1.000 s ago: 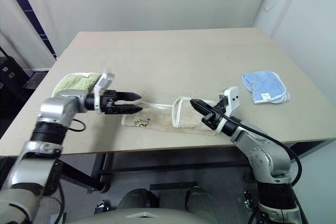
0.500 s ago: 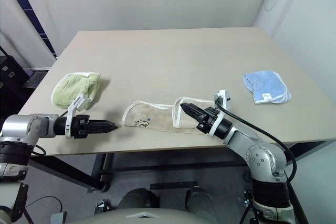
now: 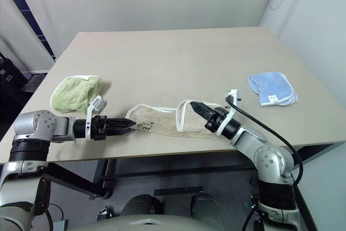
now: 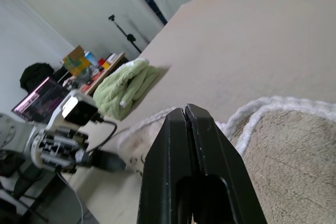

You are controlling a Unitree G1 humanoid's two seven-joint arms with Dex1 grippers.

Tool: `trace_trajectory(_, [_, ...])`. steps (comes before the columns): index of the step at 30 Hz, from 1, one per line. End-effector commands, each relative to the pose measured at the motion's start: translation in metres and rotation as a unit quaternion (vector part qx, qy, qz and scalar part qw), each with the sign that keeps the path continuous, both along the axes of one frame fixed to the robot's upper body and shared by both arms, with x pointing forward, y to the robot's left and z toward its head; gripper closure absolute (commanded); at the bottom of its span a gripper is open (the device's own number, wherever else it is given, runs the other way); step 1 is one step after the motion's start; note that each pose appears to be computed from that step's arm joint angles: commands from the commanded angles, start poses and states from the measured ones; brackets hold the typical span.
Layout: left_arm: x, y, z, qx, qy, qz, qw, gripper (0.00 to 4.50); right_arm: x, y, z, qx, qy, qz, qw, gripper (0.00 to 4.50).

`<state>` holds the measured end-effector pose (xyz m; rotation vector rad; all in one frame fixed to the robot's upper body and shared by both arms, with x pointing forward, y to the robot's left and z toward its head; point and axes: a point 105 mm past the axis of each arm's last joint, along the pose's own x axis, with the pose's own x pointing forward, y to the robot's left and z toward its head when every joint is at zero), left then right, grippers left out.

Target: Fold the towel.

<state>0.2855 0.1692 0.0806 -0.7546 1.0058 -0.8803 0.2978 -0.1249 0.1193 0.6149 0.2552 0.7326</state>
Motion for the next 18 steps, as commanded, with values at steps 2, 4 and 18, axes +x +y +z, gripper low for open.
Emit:
trace_trajectory(2, [-0.004,0.007,0.019,0.005,-0.019,0.002,1.0,0.1,0.002,-0.002,0.006,0.019,-0.002,-0.011,1.0,4.5])
trace_trajectory(4, [-0.003,0.011,0.021,0.006,-0.022,0.01,1.0,0.1,0.002,-0.003,0.006,0.02,0.001,-0.013,1.0,4.5])
trace_trajectory(18, [0.012,-0.004,-0.004,0.036,0.018,0.054,0.998,0.1,0.012,-0.011,0.002,0.02,0.022,-0.042,0.999,4.5])
